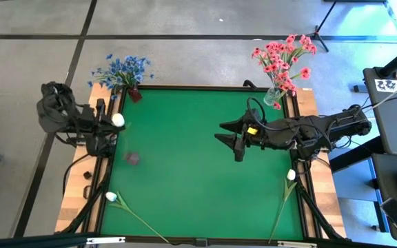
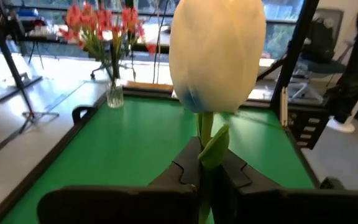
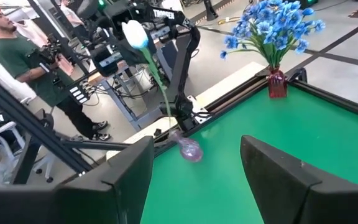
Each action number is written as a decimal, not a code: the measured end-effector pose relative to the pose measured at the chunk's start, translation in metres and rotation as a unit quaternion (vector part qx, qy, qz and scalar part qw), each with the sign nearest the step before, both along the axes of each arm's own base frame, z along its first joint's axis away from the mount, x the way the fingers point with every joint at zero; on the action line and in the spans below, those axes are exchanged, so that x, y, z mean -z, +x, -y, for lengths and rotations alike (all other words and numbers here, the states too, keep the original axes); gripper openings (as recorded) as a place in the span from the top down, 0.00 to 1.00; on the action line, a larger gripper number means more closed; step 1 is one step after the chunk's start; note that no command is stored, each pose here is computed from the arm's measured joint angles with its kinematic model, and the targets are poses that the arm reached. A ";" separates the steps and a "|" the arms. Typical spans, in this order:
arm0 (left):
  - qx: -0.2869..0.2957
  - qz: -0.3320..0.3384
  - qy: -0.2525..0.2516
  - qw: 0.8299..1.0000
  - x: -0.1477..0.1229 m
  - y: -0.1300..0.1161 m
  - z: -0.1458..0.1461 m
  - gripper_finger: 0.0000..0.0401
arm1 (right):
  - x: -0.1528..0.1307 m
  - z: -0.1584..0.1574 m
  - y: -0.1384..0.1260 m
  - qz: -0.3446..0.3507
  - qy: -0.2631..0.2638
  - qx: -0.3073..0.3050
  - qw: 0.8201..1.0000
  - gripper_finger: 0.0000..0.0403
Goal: Sort flowers into vase by color
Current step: Put the top white tulip into the purple vase
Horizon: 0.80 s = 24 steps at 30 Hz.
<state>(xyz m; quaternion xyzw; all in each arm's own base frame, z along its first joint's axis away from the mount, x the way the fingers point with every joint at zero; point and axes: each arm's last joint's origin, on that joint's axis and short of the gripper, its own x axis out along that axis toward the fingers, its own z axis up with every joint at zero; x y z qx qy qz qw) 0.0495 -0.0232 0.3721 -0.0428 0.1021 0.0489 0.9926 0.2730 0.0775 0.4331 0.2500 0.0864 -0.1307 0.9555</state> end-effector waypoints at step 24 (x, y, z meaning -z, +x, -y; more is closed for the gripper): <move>-0.038 -0.005 -0.060 0.997 0.019 0.021 0.024 0.99 | 0.015 0.000 -0.004 -0.076 -0.007 -0.015 0.997 0.40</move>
